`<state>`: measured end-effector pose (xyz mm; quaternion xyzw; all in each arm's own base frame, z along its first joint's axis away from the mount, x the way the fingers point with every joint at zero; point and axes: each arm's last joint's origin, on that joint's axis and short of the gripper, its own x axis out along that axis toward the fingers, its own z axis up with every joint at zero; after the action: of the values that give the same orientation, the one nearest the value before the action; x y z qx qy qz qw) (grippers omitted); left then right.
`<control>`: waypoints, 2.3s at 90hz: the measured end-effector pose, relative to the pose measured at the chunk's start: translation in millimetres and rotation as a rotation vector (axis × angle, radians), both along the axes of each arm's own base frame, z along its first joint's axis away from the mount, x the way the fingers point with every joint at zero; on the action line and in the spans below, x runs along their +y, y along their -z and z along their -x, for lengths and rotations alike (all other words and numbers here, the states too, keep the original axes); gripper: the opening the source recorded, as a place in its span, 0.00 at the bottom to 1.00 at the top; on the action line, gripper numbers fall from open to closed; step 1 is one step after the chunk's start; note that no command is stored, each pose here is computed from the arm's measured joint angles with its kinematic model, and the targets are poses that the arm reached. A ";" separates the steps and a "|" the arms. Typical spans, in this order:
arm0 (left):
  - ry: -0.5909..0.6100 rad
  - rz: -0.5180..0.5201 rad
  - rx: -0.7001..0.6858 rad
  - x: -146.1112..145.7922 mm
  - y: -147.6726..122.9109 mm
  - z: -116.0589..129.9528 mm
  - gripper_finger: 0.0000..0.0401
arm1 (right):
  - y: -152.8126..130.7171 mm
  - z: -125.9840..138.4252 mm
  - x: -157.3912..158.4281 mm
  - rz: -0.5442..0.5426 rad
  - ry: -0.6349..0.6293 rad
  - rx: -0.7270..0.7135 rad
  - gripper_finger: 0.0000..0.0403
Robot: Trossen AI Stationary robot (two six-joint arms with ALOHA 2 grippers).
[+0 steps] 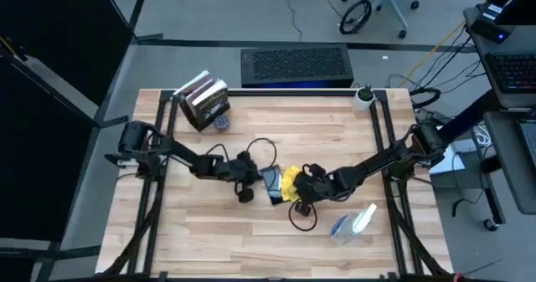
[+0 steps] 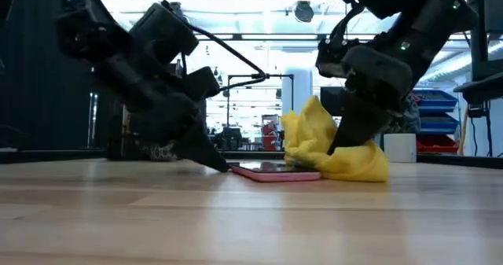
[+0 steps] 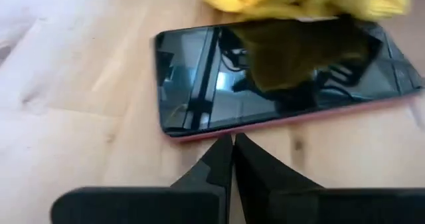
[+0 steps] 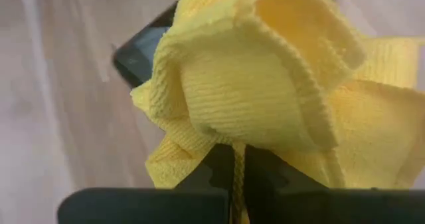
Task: Apply microfiber cloth
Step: Wipe the front of the pink cellphone with a yellow microfiber cloth, then return to Home Position
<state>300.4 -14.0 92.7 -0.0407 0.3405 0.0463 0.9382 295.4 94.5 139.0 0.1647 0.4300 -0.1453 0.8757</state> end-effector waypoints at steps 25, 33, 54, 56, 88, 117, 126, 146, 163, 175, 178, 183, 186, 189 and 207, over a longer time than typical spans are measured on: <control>-0.023 0.001 -0.044 9.5 -2.9 -2.8 0.01 | -4.3 -6.5 -0.3 0.022 -0.046 -0.067 0.00; -0.008 -0.014 -0.049 9.2 -3.4 -3.2 0.01 | -6.9 -8.0 -2.6 0.050 -0.079 -0.072 0.00; 0.015 0.001 -0.084 4.2 -34.1 3.7 0.01 | -50.6 1.4 -12.4 0.154 -0.163 -0.138 0.00; 0.016 0.002 -0.091 4.3 -38.3 4.8 0.01 | -53.4 3.2 -15.7 0.169 -0.162 -0.131 0.00; 0.014 -0.005 -0.147 5.1 -66.9 13.6 0.01 | -38.7 17.4 -56.3 0.214 -0.251 0.129 0.18; 0.015 -0.006 -0.161 5.2 -72.5 15.6 0.01 | -113.8 26.0 -58.4 0.158 -0.372 -0.070 0.55; 0.015 -0.006 -0.177 5.2 -77.2 16.9 0.01 | -139.2 44.4 -62.3 0.212 -0.405 -0.180 0.58; 0.029 -0.026 -0.205 5.3 -85.0 19.0 0.01 | -155.6 91.1 -78.6 0.257 -0.390 -0.479 0.39; 0.029 -0.026 -0.210 5.3 -85.6 18.9 0.01 | -133.0 117.1 -83.1 0.268 -0.346 -0.622 0.08; 0.028 -0.025 -0.210 5.3 -85.6 18.9 0.01 | -125.0 130.1 -85.7 0.269 -0.295 -0.560 0.03; 0.028 -0.024 -0.210 5.3 -85.6 19.0 0.01 | -125.9 132.5 -85.9 0.244 -0.276 -0.566 0.04; 0.028 -0.024 -0.210 5.3 -85.6 18.9 0.01 | -127.1 137.4 -86.0 0.212 -0.255 -0.568 0.06; 0.027 -0.025 -0.210 5.4 -85.6 18.9 0.01 | -126.3 140.9 -86.2 0.204 -0.254 -0.550 0.07; 0.025 -0.026 -0.210 5.6 -85.6 19.0 0.01 | -123.8 145.5 -86.5 0.206 -0.264 -0.514 0.08; 0.005 -0.052 -0.209 6.5 -85.7 19.0 0.01 | -103.0 162.4 -87.6 0.220 -0.269 -0.567 0.09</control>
<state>281.5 -7.5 178.4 -0.0202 0.2393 0.0483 0.9695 133.0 6.9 242.0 0.0447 0.1686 -0.0224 0.9844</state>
